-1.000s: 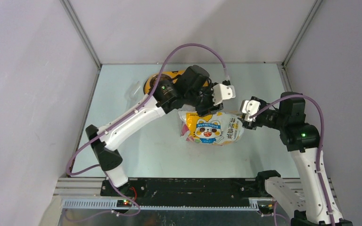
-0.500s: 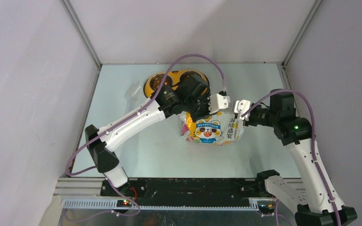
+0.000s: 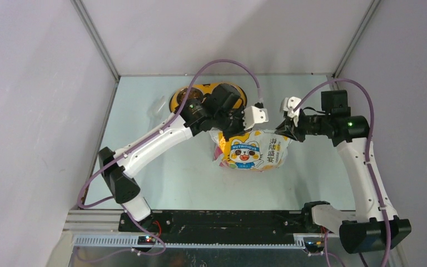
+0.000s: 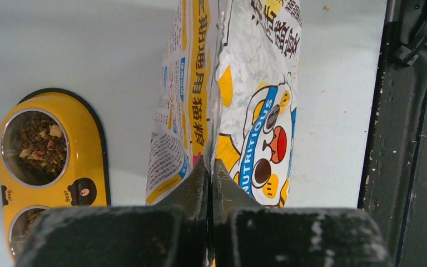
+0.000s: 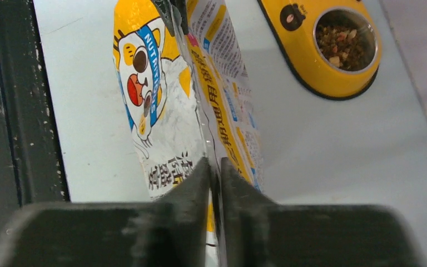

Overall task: Serve the pet food
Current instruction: Close the pet food bag at the center of the board.

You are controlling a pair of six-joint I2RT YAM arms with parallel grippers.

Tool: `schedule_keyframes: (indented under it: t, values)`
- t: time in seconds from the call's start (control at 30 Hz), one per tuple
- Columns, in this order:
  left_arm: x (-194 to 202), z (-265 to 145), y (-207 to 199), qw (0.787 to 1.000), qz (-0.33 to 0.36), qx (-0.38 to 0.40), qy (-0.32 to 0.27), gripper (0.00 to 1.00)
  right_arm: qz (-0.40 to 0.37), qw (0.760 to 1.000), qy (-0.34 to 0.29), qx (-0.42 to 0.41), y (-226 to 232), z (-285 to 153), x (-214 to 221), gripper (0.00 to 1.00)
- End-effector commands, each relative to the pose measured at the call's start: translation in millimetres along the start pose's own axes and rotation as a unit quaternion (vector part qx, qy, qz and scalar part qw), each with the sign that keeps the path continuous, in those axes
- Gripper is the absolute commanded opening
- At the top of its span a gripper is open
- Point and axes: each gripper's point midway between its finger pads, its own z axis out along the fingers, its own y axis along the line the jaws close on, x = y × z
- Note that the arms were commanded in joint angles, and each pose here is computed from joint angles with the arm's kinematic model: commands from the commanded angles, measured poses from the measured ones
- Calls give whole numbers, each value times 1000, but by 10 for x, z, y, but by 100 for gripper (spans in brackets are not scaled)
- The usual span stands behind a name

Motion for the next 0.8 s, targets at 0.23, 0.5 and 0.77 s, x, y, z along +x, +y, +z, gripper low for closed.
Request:
schedule_keyframes:
  t: [0.23,0.5,0.77]
  values:
    - [-197,-344,-30,998,-16,7,-55,0,-155,987,-27,23,185,178,-164,60]
    - [-206,-323,-30,998,-20,12,-57,0,-202,975,12,94,-39,261,-36,37]
    - [-221,-354,-16,998,-15,9,-56,0,-131,988,-28,73,15,184,-226,0]
